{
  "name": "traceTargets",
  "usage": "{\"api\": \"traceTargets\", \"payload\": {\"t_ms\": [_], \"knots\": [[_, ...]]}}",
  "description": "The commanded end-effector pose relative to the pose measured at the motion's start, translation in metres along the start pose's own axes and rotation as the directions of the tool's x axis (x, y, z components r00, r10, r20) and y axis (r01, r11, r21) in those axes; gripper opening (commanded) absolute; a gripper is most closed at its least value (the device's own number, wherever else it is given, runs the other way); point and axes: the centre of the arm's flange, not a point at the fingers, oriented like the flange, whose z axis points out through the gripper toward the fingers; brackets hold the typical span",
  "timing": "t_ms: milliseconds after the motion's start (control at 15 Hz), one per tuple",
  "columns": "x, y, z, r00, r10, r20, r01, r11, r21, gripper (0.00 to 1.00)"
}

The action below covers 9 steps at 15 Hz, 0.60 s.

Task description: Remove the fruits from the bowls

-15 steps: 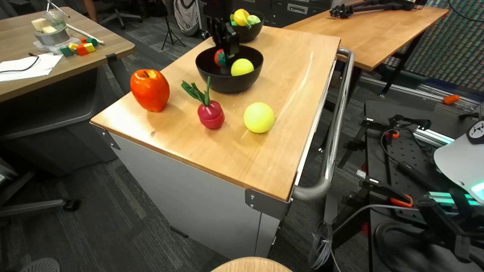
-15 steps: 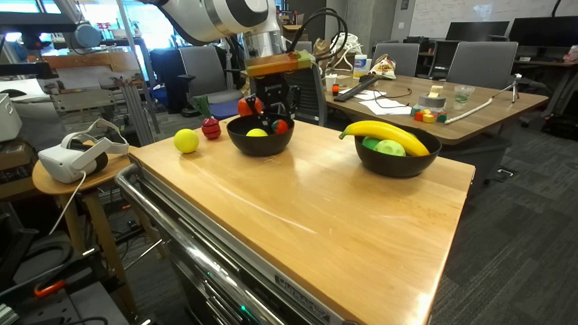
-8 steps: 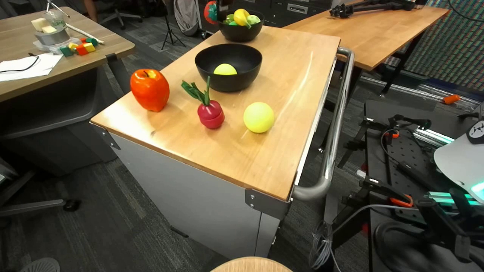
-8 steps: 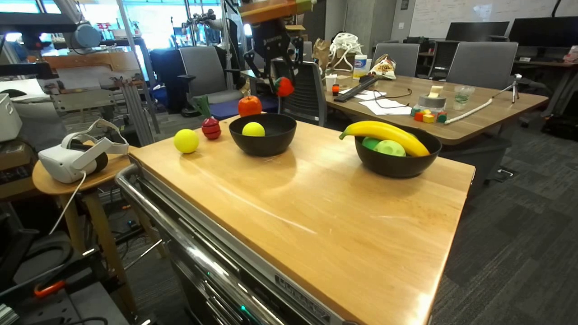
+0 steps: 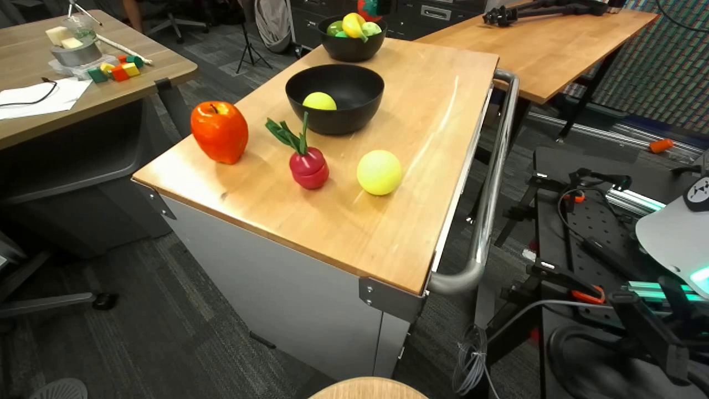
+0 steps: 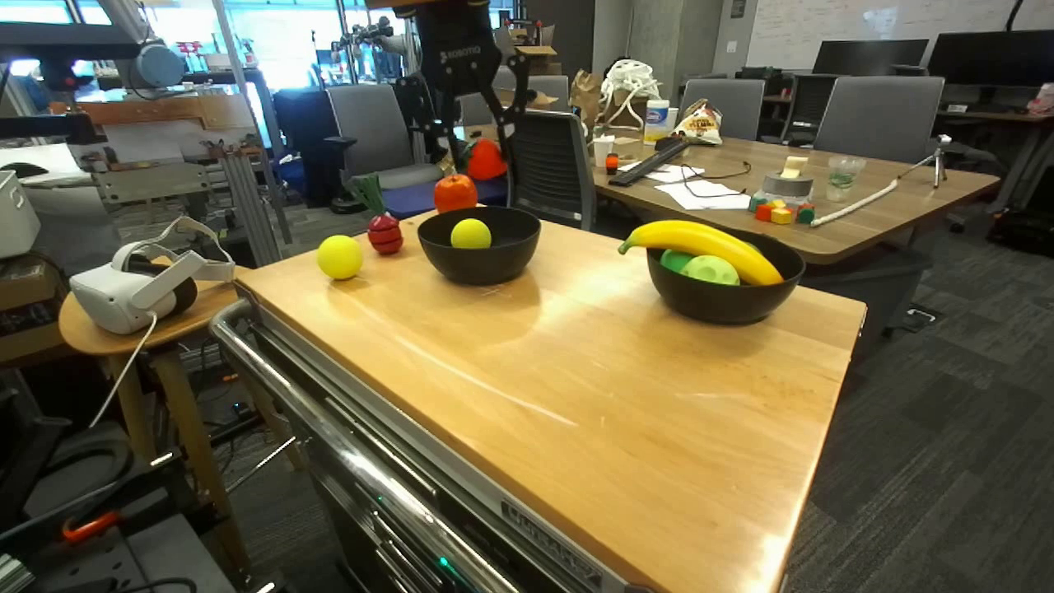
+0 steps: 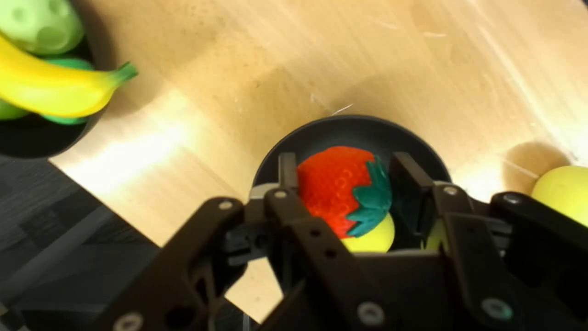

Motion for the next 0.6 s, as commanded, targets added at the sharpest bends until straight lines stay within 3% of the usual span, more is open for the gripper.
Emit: {"api": "traceTargets", "payload": {"t_ms": [0, 333, 533], "knots": [[-0.046, -0.052, 0.002, 0.996, 0.067, -0.051, -0.063, 0.996, 0.069, 0.27], [-0.053, -0.099, 0.031, 1.0, -0.015, -0.006, 0.015, 0.997, 0.08, 0.27], [-0.039, -0.121, 0.062, 0.997, -0.076, 0.017, 0.075, 0.995, 0.067, 0.27]]}}
